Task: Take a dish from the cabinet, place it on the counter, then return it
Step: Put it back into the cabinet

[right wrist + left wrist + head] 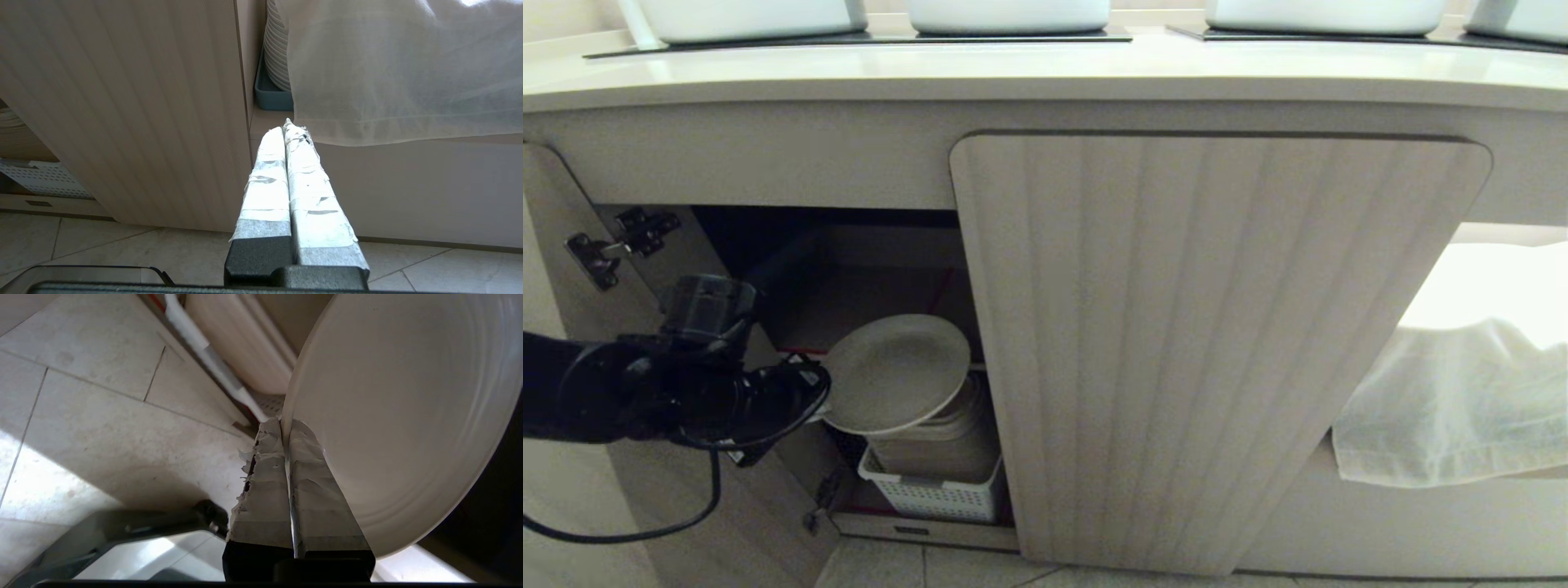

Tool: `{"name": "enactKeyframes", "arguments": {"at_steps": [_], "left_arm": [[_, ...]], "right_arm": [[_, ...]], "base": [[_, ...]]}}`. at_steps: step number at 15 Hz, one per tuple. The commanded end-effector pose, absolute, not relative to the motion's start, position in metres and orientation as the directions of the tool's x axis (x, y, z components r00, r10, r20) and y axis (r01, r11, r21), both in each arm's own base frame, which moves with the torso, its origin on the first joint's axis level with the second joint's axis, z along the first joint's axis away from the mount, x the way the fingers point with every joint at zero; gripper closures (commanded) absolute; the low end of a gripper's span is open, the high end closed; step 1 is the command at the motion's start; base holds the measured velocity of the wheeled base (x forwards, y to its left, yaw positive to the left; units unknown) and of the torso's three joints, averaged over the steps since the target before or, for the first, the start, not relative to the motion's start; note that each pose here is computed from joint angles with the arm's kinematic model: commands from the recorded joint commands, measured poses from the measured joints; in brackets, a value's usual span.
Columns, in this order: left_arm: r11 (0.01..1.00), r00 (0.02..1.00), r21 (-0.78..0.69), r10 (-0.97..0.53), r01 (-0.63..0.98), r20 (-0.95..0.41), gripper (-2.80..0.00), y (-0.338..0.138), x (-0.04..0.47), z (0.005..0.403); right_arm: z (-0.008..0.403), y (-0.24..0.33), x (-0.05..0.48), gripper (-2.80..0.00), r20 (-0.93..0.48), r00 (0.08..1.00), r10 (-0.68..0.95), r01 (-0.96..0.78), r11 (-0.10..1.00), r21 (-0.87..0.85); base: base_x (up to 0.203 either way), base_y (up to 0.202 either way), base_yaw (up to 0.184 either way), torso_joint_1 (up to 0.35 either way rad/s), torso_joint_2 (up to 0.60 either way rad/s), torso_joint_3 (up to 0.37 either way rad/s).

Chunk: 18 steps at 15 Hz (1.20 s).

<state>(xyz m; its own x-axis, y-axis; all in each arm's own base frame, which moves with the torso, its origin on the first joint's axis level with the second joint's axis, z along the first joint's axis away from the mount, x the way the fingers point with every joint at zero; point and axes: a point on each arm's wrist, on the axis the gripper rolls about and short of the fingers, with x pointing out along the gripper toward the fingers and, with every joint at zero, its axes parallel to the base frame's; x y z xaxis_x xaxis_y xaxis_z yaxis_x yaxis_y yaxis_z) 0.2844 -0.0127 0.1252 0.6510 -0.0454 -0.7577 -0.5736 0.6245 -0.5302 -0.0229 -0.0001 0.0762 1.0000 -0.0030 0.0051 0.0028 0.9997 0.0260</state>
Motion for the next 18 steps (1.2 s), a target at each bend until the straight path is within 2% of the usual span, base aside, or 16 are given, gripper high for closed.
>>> {"name": "enactKeyframes", "arguments": {"at_steps": [1, 11, 18], "left_arm": [[0.621, 0.635, -0.518, -0.043, -0.588, -0.771, 0.00, -0.013, 0.299, 0.116], [0.621, 0.619, -0.503, -0.037, -0.601, -0.785, 0.00, -0.014, 0.334, 0.097], [0.622, 0.648, -0.524, -0.035, -0.582, -0.761, 0.00, -0.015, 0.361, 0.097]], "right_arm": [[0.076, 0.000, -0.023, 0.00, 0.005, 1.000, -0.003, 0.003, 1.000, 0.026], [0.076, 0.000, -0.023, 0.00, 0.006, 1.000, -0.003, 0.003, 1.000, 0.026], [0.076, 0.000, -0.023, 0.00, 0.006, 1.000, -0.003, 0.003, 1.000, 0.026]], "base": [[0.000, 0.000, 0.000, 0.000, 0.00, 0.000], [0.000, 0.000, 0.000, 0.000, 0.00, 0.000], [0.000, 0.000, 0.000, 0.000, 0.00, 0.000]]}}
